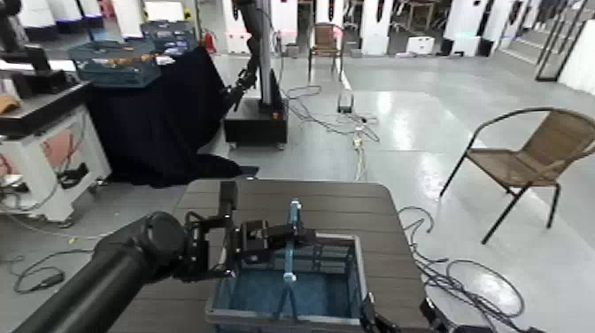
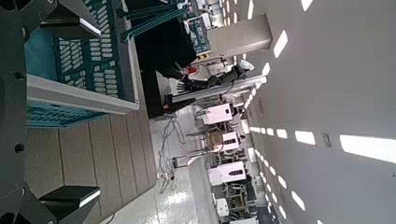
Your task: Place the crate on the table.
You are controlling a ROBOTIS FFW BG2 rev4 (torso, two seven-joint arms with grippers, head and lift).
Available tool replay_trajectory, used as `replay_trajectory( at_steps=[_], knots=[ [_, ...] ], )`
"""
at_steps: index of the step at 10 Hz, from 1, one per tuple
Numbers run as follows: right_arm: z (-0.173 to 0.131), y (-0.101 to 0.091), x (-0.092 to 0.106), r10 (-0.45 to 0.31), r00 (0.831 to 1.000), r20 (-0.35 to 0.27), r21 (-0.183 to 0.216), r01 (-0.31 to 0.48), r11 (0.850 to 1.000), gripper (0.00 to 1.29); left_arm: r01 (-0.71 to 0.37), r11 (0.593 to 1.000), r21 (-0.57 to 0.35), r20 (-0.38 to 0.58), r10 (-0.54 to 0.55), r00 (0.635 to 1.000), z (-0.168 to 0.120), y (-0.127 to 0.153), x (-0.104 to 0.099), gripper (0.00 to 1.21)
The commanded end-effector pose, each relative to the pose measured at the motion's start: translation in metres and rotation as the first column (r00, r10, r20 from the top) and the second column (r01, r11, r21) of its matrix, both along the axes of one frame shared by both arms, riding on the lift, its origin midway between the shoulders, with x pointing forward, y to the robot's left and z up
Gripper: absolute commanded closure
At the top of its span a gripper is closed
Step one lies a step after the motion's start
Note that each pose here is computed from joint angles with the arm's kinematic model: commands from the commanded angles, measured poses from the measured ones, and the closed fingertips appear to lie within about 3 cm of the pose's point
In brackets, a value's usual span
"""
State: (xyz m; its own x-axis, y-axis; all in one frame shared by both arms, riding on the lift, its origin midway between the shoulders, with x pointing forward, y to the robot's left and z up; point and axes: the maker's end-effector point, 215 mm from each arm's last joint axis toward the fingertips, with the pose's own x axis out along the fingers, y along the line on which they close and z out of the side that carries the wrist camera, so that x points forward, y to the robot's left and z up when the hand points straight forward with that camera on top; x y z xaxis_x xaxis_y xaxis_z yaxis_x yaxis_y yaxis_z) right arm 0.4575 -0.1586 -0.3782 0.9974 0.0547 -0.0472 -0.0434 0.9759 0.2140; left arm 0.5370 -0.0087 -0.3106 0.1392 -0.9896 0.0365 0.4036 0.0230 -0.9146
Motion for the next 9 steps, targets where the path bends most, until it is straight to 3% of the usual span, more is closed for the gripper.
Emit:
replay_trajectory(
  at_steps=[1,9],
  knots=[
    [0.000,0.000,0.000,0.001,1.000,0.002,0.002,-0.001,1.000,0.13,-0.015,1.000,0.014,-0.016,0.015,1.000,-0.010,0.003,0.002,1.20],
    [0.001,-0.002,0.000,0.000,1.000,0.007,0.003,0.000,1.000,0.13,-0.051,0.998,0.028,-0.038,0.052,0.998,-0.029,0.009,0.006,1.11]
  ],
)
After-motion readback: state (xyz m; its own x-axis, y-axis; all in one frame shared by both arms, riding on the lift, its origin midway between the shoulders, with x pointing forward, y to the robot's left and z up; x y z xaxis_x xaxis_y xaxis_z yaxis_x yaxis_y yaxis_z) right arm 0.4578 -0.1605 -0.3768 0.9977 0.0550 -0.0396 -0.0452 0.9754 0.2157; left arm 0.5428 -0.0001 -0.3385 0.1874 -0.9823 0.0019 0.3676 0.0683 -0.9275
